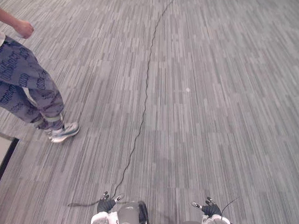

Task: Pick up cushions and gather them together orderly.

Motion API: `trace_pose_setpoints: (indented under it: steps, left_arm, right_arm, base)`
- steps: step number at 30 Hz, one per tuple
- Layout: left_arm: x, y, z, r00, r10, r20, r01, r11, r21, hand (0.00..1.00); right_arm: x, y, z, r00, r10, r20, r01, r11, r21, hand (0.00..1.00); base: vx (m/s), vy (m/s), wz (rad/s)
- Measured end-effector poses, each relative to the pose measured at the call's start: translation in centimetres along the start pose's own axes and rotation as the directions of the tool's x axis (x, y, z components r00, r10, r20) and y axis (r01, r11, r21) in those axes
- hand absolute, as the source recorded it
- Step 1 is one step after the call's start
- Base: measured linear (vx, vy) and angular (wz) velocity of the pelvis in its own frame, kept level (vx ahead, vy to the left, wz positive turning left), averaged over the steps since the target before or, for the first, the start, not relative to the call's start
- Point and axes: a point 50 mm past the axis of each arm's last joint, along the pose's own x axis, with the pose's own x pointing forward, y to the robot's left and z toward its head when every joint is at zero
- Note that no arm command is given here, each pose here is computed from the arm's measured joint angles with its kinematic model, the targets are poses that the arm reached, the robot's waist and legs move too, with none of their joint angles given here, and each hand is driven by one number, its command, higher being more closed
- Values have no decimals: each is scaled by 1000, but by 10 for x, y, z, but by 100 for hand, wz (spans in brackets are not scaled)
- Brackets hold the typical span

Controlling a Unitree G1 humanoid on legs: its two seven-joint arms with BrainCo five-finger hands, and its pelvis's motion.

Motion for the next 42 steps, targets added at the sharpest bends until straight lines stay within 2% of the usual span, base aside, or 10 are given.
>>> trace_pose_setpoints:
  steps: [6, 11, 15, 22, 26, 32, 38, 42]
  left_arm:
    - [1, -13, 1, 999, -39, -16, 40, 999, 19, 0]
    - [4, -19, 7, 998, -57, -3, 57, 998, 29, 0]
    - [4, -38, 9, 996, -92, -13, 91, 995, -35, 0]
    - [3, -33, 31, 992, -59, 110, 69, 993, -92, 0]
    - [2, -36, 35, 988, -63, 141, 78, 992, -99, 0]
    - [2, -20, 30, 991, -34, 126, 44, 996, -78, 0]
    - [2, -36, 26, 990, -100, 96, 103, 995, -18, 0]
    - [3, -35, 14, 994, -99, 38, 99, 995, -8, 0]
  right_arm:
    - [3, 1, 26, 993, 22, 113, -21, 1000, -9, 0]
    - [5, 0, 33, 991, 34, 130, -29, 999, -39, 0]
    - [9, -8, 47, 989, 6, 151, 1, 999, -47, 0]
    - [5, 15, 41, 988, 62, 143, -56, 997, -44, 0]
    - [5, 15, 38, 989, 56, 134, -52, 998, -34, 0]
    - [-2, 20, 9, 997, 68, 47, -67, 997, -27, 0]
    - [-5, 31, 25, 982, 123, 141, -116, 992, -58, 0]
    - [-2, 29, 36, 977, 127, 171, -117, 991, -68, 0]
  base:
    - [475, 2, -4]
    - [601, -200, 41]
    - [729, -261, -5]
    - [543, -72, -48]
    - [524, 176, -95]
    - [585, 295, -82]
    - [507, 172, -72]
    - [472, 26, -49]
